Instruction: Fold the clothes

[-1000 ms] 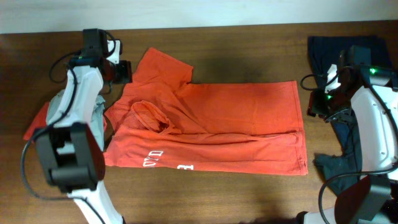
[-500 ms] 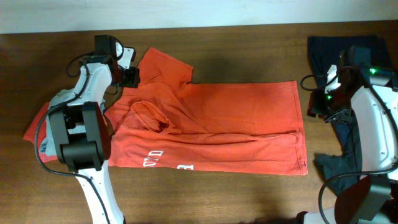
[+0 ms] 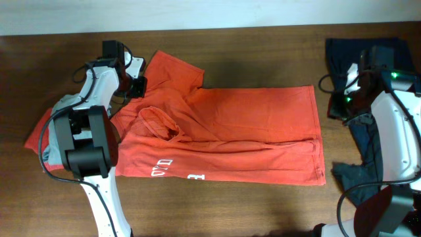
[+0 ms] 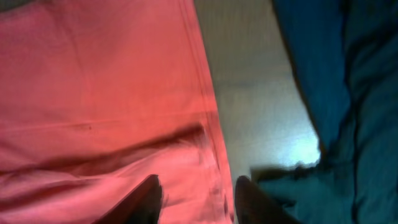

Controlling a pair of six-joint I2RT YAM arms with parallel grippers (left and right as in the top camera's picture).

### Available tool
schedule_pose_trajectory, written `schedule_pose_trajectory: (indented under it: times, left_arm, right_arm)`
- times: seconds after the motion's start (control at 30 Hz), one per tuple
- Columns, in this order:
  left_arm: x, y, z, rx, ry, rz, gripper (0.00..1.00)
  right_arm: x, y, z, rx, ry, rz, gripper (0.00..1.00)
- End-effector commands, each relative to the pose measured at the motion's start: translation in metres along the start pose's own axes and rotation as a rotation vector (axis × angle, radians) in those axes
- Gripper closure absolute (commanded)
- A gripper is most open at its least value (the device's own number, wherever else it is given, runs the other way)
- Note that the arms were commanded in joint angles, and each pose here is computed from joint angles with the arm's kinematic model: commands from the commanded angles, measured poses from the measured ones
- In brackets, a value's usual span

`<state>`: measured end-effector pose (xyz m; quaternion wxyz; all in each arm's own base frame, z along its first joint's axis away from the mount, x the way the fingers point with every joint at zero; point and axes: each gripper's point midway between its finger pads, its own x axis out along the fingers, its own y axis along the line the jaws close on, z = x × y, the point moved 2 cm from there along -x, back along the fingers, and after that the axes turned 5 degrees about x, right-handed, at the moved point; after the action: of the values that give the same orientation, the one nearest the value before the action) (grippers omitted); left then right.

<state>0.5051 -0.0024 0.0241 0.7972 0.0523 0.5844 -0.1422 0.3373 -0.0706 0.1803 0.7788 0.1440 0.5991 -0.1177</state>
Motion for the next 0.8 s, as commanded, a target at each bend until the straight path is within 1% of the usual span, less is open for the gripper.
schedule_pose_trajectory:
  times: [0.0, 0.03, 0.07, 0.1, 0.17, 0.2, 0.37, 0.43, 0.47, 0.6, 0.67, 0.77]
  left_arm:
    - [0.004, -0.017, 0.003, -0.07, -0.001, -0.119, 1.0]
    - [0.003, -0.02, 0.005, -0.079, -0.006, -0.144, 1.0]
    - [0.002, -0.026, 0.006, -0.082, -0.015, -0.18, 1.0]
    - [0.0, -0.03, 0.008, -0.083, -0.022, -0.212, 1.0]
    - [-0.002, -0.033, 0.008, -0.094, -0.023, -0.229, 1.0]
    - [-0.001, -0.032, 0.007, -0.124, -0.016, -0.223, 1.0]
    - [-0.002, -0.027, 0.006, -0.208, -0.009, -0.218, 1.0]
    - [-0.002, -0.027, 0.006, -0.213, -0.01, -0.217, 1.0]
    - [-0.002, -0.027, 0.007, -0.212, -0.011, -0.216, 1.0]
    - [-0.002, -0.027, 0.007, -0.213, -0.011, -0.216, 1.0]
    - [-0.002, -0.027, 0.007, -0.213, -0.01, -0.213, 1.0]
    - [-0.001, -0.024, 0.005, -0.212, -0.002, -0.191, 1.0]
  right_arm:
    - [0.012, 0.003, 0.023, -0.006, -0.066, 0.015, 0.6]
    - [0.017, 0.005, 0.029, -0.014, -0.077, 0.027, 0.58]
    - [0.027, 0.011, 0.036, -0.034, -0.085, 0.063, 0.51]
    - [0.035, 0.018, 0.04, -0.064, -0.083, 0.104, 0.48]
    - [0.054, 0.026, 0.047, -0.111, -0.078, 0.154, 0.33]
    - [0.073, 0.027, 0.055, -0.113, -0.077, 0.162, 0.23]
    - [0.115, 0.029, 0.074, -0.117, -0.107, 0.167, 0.23]
    - [0.13, 0.029, 0.081, -0.119, -0.123, 0.169, 0.22]
    - [0.141, 0.029, 0.085, -0.12, -0.129, 0.169, 0.21]
    - [0.162, 0.029, 0.089, -0.121, -0.134, 0.17, 0.2]
    - [0.172, 0.029, 0.092, -0.122, -0.145, 0.174, 0.21]
    - [0.178, 0.033, 0.096, -0.126, -0.161, 0.196, 0.26]
